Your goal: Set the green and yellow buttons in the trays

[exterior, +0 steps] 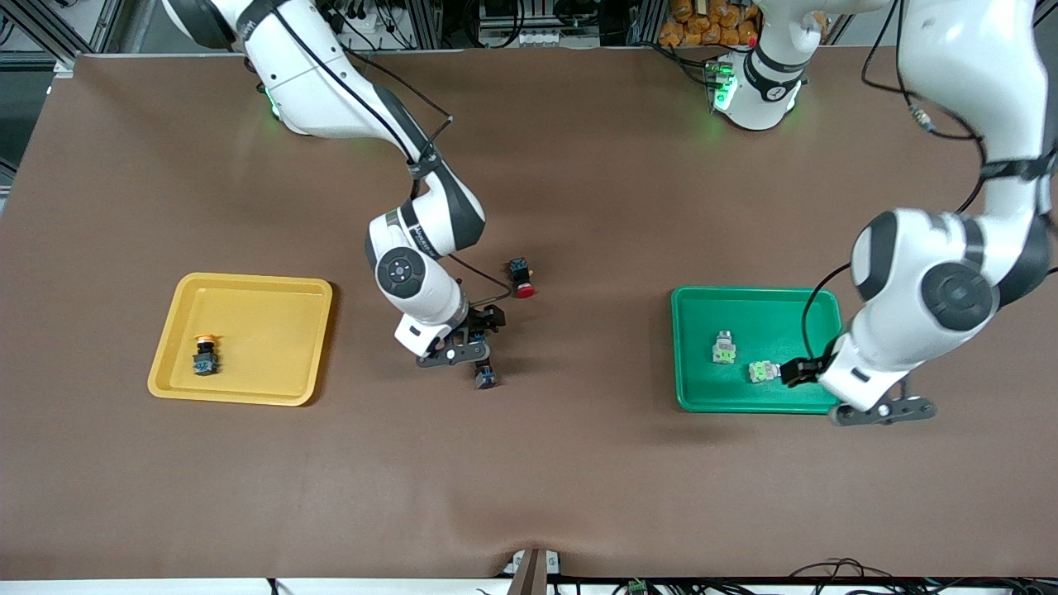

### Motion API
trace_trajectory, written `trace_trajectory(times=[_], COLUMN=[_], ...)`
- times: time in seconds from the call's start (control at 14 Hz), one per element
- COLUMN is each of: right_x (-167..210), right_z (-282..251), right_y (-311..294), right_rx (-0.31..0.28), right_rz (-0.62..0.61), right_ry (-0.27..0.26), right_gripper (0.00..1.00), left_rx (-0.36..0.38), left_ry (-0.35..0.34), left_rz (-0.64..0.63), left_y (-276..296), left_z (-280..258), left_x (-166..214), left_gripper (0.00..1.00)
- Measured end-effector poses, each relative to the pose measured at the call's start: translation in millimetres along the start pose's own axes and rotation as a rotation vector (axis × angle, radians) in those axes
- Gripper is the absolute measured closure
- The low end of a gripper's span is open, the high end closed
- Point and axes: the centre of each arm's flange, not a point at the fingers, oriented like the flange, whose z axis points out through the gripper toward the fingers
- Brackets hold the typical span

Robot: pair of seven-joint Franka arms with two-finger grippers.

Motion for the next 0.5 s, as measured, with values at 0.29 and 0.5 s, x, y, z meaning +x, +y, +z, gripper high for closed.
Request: trace_trajectory(times=[0.29, 0.5], right_x=[-5, -5], right_z=[13, 13], right_y=[-3, -2], right_rx=[-0.007, -0.008], right_rz=[-0.006, -0.006], right_ry=[-0.009, -0.01], right_gripper=[0.04, 0.36], left_rx=[0.018, -0.026], left_ry=[-0.031, -0.053], left_rz=[0.037, 0.08], left_y=[-3, -8], left_z=[-124, -177], left_x=[-48, -82], left_gripper=[0.0, 0.0])
